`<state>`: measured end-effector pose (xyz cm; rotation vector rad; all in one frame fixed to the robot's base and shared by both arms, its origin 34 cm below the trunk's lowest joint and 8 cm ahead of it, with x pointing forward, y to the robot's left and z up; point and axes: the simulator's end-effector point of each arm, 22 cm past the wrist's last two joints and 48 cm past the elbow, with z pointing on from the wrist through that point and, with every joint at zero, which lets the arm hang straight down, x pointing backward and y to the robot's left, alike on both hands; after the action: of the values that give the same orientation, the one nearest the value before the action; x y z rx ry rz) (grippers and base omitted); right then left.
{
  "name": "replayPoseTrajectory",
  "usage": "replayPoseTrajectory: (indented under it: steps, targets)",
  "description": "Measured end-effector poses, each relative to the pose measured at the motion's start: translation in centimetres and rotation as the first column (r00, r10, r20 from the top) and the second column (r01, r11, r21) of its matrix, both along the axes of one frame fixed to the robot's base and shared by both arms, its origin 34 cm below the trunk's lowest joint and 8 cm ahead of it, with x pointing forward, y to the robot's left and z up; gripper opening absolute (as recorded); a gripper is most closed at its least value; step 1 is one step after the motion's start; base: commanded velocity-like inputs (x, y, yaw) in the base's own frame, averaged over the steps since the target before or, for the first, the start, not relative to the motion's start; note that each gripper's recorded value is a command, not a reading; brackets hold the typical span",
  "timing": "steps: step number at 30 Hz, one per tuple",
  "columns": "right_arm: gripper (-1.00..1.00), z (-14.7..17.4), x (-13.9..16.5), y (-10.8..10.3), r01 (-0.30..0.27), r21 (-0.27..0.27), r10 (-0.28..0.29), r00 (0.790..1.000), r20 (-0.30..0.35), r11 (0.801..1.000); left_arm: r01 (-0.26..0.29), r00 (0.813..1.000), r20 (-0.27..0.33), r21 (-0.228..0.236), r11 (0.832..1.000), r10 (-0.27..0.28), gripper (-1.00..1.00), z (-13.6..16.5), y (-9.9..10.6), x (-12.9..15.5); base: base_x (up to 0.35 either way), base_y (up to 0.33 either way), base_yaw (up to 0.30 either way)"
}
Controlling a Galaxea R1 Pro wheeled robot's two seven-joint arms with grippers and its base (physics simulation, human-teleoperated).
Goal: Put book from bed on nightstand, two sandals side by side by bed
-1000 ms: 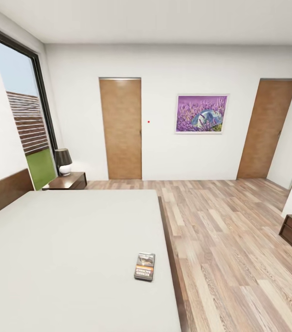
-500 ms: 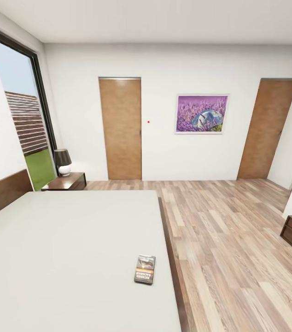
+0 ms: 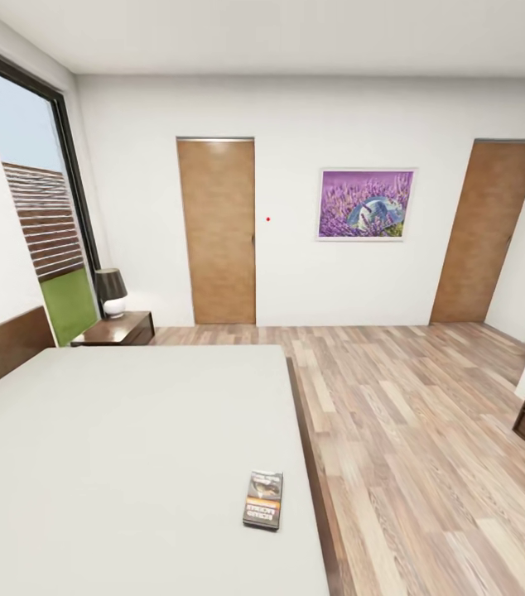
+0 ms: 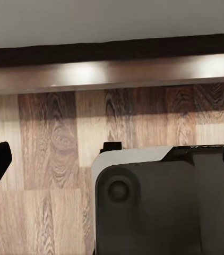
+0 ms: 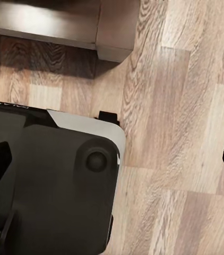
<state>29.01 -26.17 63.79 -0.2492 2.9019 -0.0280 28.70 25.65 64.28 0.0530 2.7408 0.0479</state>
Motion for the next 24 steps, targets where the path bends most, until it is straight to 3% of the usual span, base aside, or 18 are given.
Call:
replayPoseTrajectory:
  steps: [24]
  targets:
    - [1.00,-0.01,0.00,0.01,0.000,0.000,0.000,1.000,0.000,1.000,0.000,1.000,0.000,-0.001,1.000,0.000,1.00,-0.01,-0.04,0.01,0.079,0.001,0.000]
